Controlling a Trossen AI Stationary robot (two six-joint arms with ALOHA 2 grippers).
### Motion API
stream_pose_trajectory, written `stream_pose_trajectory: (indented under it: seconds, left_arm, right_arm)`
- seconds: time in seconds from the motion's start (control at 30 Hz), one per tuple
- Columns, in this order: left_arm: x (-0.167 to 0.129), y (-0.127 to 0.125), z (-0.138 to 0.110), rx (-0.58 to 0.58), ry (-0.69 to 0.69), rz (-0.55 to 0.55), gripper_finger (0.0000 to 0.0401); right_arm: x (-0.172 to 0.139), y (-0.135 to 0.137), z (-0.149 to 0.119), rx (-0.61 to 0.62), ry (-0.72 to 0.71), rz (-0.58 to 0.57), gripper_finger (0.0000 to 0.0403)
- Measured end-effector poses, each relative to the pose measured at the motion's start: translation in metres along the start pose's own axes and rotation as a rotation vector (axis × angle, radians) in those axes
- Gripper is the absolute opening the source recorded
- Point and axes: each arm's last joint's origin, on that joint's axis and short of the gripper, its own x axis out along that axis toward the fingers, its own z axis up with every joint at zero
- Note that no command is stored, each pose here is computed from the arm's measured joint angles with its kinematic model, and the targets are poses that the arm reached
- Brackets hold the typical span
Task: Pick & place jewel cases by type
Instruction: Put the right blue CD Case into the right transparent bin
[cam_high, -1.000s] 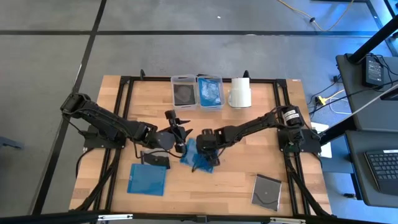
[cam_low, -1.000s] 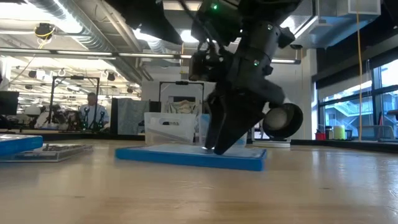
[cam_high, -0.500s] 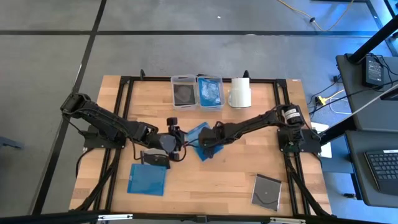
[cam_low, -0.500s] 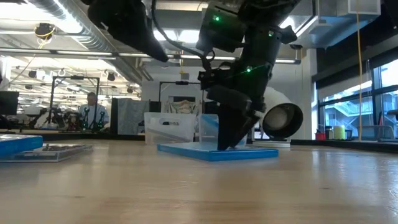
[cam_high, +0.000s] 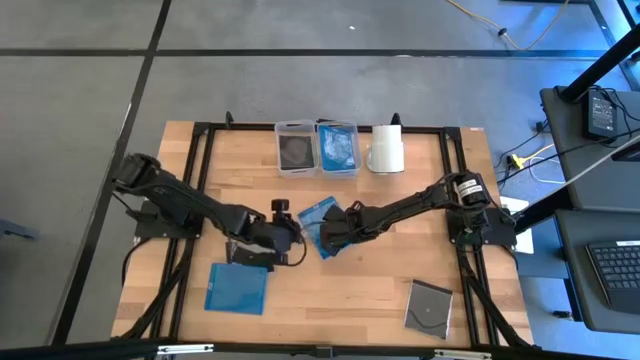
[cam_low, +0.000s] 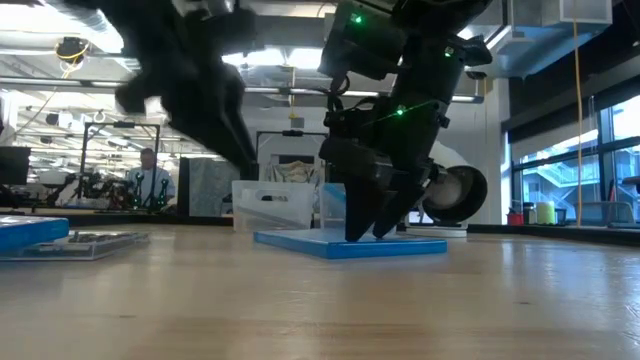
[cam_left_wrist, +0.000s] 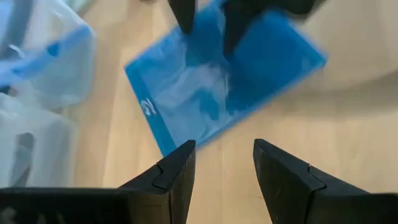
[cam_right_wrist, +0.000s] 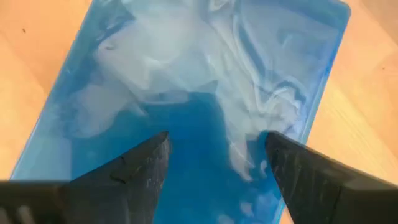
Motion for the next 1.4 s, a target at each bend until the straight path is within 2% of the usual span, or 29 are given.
stream_pose_trajectory:
  seconds: [0.13, 0.3, 0.57, 0.7, 0.83, 1.1, 1.27, 1.4]
  left_arm:
    - [0.027, -0.012, -0.006, 0.068, 0.028, 0.047, 0.0155]
    - [0.057, -0.024, -0.021, 0.242, 0.109, 0.104, 0.0156]
    - [0.066, -0.026, -0.024, 0.323, 0.121, 0.193, 0.0153]
    - [0.067, -0.025, -0.024, 0.365, 0.124, 0.195, 0.0152]
    - [0.067, -0.025, -0.024, 0.366, 0.124, 0.195, 0.0154]
    - [0.068, -0.024, -0.023, 0.362, 0.121, 0.190, 0.0147]
    - [0.070, -0.023, -0.019, 0.336, 0.086, 0.187, 0.0144]
    - [0.071, -0.020, -0.019, 0.328, 0.084, 0.191, 0.0143]
  right_arm:
    - [0.000, 0.000, 0.000, -0.012, 0.015, 0.016, 0.0273]
    - [0.000, 0.000, 0.000, -0.033, 0.020, 0.025, 0.0273]
    - [-0.003, 0.000, 0.003, -0.138, -0.022, 0.008, 0.0273]
    - [-0.019, -0.004, 0.007, -0.179, -0.051, 0.033, 0.0273]
    - [-0.045, -0.015, 0.007, -0.217, -0.022, 0.026, 0.0273]
    - [-0.091, -0.044, 0.009, -0.190, 0.021, -0.011, 0.0273]
    - [-0.094, -0.059, 0.008, -0.221, 0.170, 0.090, 0.0273]
    - [-0.084, -0.070, 0.005, -0.170, 0.209, 0.078, 0.0273]
